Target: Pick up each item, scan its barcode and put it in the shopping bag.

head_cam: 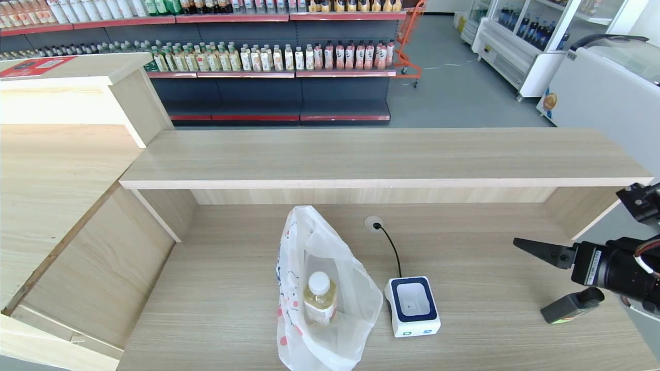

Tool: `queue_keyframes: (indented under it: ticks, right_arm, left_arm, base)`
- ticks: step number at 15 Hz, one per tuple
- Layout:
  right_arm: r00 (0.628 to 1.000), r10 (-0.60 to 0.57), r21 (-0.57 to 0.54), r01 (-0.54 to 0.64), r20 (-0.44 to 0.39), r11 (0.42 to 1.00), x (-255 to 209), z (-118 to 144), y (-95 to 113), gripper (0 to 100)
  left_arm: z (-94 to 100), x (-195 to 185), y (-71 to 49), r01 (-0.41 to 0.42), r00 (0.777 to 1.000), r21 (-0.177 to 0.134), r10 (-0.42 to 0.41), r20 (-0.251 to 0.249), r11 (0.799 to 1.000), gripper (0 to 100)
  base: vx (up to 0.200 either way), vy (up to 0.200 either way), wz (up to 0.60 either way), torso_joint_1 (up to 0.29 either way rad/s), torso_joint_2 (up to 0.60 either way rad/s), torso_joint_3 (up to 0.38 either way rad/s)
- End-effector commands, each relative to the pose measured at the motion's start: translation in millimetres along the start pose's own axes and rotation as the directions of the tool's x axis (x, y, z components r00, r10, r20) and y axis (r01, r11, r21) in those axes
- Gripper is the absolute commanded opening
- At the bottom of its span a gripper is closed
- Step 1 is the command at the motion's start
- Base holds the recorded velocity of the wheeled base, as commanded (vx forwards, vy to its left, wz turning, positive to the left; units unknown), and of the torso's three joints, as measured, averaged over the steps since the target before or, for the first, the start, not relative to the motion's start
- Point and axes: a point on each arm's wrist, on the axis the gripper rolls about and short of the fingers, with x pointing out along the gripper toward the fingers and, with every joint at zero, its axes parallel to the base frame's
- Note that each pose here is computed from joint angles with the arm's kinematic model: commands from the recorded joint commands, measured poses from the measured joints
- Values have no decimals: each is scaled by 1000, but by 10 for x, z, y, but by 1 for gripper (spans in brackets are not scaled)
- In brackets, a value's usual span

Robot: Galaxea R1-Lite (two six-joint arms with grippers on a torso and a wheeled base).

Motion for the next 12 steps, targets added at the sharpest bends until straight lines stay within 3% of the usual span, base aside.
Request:
queue_keyframes:
  ticks: [1,4,7,12]
  right_arm:
    - [1000,-16,-3,16,15,1000,-63,-13,11,100]
    - [1000,-19,-2,19,13,1000,-134,-79,20,100]
    - [1000,-21,-1,21,10,1000,-156,-103,20,100]
    - [995,-91,-6,91,-34,996,-131,-149,-106,100]
  left_arm:
    - [0,0,0,0,1000,1,0,0,1000,100]
    - [0,0,0,0,1000,4,0,0,1000,100]
    - [0,0,0,0,1000,1,0,0,1000,100]
    - [0,0,0,-2,1000,7,2,0,1000,100]
  base:
    - [-200,0,0,2,7,2]
    - [-200,0,0,4,5,1]
    - [0,0,0,0,0,0]
    - [0,-200,0,7,-1,2]
